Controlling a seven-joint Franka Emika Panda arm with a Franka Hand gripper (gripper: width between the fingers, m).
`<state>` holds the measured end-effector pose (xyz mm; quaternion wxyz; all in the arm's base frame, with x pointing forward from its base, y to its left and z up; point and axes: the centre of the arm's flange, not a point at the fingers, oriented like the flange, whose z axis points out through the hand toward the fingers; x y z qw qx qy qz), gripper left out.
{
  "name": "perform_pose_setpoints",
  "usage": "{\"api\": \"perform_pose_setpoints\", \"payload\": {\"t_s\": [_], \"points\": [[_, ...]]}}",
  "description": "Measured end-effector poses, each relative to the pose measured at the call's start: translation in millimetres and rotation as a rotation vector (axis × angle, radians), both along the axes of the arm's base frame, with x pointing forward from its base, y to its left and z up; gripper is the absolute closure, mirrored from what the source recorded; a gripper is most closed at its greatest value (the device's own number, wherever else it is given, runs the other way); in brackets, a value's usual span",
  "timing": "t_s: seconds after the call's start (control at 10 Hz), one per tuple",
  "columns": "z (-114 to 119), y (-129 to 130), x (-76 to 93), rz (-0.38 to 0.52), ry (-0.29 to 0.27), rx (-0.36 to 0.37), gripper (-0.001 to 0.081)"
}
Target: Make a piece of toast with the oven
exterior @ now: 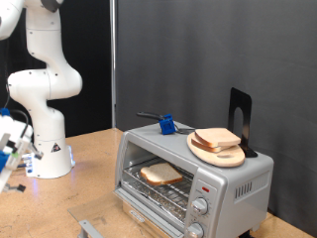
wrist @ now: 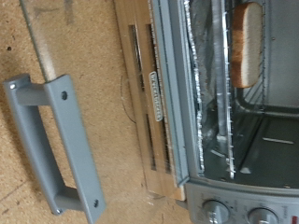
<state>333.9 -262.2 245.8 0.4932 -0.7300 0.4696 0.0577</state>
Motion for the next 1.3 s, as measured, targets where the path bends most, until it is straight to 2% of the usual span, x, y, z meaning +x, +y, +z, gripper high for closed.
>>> {"api": "perform_pose_setpoints", "payload": {"t_s": [0.3,0.6,0.9,1.3], "points": [[-28,7,13.9,0.052,0.031,-0.011,0.0],[-47,28,21.5,0.11,0.054,0.003,0.0],[-62,53,21.4,0.145,0.089,-0.005,0.0],[-80,73,17.8,0.121,0.116,-0.036,0.0]]}}
